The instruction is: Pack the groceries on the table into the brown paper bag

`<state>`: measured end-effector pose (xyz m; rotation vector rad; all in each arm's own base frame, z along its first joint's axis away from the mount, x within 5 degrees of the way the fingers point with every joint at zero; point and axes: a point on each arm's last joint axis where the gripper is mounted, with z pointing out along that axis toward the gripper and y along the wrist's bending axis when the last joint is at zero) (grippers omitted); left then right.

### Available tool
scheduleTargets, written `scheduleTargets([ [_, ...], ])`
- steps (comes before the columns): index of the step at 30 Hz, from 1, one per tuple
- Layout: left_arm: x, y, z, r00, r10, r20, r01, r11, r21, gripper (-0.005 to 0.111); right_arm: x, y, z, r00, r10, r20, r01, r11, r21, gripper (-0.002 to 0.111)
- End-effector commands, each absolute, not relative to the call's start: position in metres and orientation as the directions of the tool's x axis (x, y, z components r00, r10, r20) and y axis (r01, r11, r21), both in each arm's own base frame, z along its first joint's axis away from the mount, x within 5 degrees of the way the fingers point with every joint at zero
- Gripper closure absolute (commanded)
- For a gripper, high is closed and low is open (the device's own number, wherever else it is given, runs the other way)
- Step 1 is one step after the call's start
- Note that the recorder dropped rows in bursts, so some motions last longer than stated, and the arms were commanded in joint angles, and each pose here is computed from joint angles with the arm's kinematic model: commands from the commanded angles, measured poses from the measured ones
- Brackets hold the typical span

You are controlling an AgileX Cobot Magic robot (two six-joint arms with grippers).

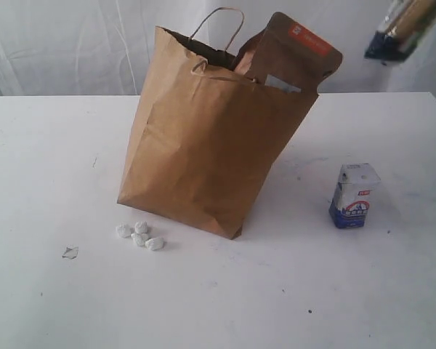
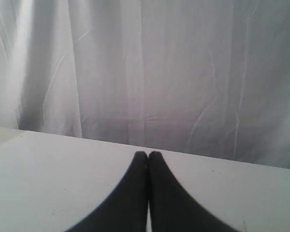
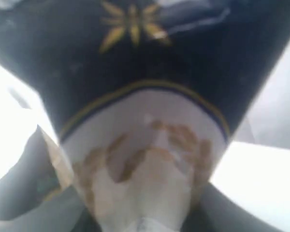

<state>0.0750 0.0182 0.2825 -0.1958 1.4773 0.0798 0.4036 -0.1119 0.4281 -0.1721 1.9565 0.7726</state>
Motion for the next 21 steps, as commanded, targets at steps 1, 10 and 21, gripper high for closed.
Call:
scheduleTargets([
  [1, 0.076, 0.003, 0.281, 0.083, -0.079, -0.993, -0.003, 0.997, -0.080, 0.107, 0.401, -0.108, 0.470, -0.305, 0.476, -0.825, -0.529, 0.636, 0.562, 0.108],
  [10, 0.075, -0.007, 0.281, 0.078, -0.041, -0.996, 0.106, 0.994, -0.032, 0.107, 0.433, -0.006, 0.462, -0.295, 0.468, -0.833, -0.770, 0.400, 0.498, 0.108],
  [21, 0.072, -0.023, 0.280, 0.051, -0.059, -0.997, 0.281, 0.959, -0.043, 0.107, 0.469, 0.051, 0.407, -0.344, 0.392, -0.853, -0.799, 0.355, 0.485, 0.108],
])
